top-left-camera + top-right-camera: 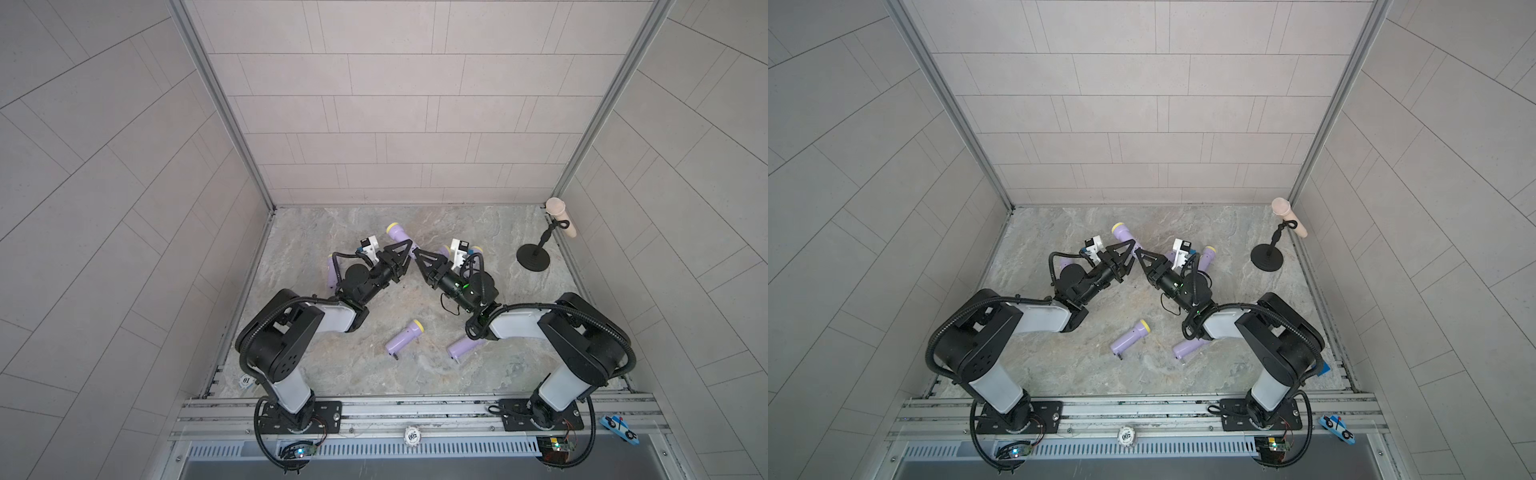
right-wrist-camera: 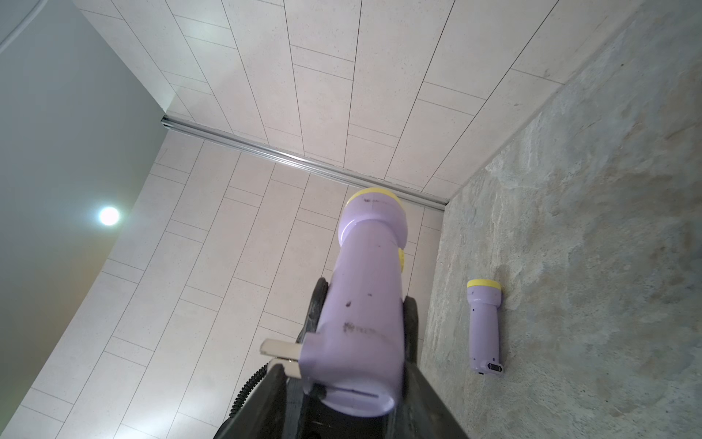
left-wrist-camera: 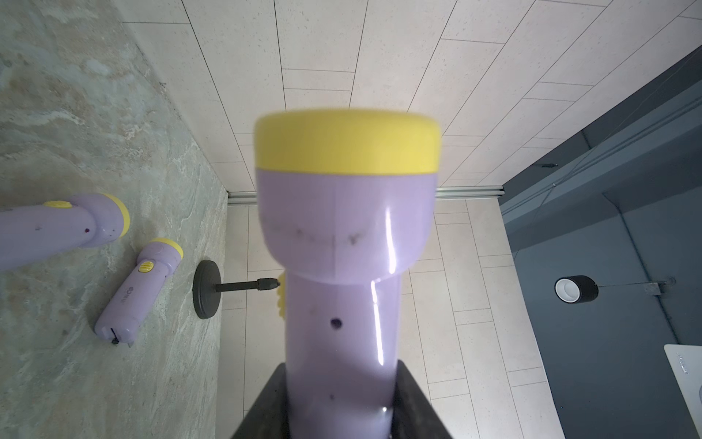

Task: Close the plug at the bottom of the flashlight
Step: Close the plug of the flashlight.

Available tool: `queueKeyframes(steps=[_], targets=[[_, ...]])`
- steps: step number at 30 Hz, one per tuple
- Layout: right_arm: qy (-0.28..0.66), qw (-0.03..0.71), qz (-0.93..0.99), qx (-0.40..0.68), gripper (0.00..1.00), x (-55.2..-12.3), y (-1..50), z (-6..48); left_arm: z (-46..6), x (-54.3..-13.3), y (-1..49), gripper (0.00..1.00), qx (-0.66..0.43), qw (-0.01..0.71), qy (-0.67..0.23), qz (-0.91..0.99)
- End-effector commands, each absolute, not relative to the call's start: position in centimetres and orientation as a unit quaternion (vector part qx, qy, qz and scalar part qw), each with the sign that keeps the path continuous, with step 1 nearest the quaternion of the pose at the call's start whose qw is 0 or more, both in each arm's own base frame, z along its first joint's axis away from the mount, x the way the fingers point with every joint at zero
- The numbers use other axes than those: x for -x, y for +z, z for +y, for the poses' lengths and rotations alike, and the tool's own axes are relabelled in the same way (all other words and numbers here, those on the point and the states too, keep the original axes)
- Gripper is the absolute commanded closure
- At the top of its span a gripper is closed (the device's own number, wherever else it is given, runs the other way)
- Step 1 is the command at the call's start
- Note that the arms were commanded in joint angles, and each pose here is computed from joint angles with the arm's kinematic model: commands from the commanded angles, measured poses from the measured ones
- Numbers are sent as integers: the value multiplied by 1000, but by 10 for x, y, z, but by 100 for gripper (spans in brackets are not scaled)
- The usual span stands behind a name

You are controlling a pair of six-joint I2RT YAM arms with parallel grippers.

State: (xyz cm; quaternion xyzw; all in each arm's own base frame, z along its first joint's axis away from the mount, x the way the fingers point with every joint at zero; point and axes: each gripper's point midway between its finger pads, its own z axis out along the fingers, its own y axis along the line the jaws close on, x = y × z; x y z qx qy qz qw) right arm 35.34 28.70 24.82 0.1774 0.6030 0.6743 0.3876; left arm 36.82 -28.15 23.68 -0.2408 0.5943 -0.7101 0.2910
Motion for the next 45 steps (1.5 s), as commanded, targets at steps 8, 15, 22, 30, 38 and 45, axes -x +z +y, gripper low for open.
queueKeyframes(steps=[8, 15, 22, 30, 38, 45], targets=[[702, 411, 559, -160, 52, -348, 283, 284, -286, -364, 241, 100, 235, 284, -718, 591], [696, 411, 565, -164, 55, -345, 276, 281, -285, -363, 239, 100, 236, 284, -716, 592], [694, 413, 566, -166, 56, -345, 274, 279, -285, -364, 238, 100, 238, 284, -715, 593], [691, 418, 566, -167, 54, -342, 274, 276, -285, -364, 235, 100, 241, 283, -714, 594], [689, 418, 568, -169, 56, -342, 272, 277, -285, -364, 236, 100, 242, 280, -715, 593], [691, 414, 568, -168, 57, -344, 272, 280, -286, -364, 236, 100, 242, 278, -716, 593]])
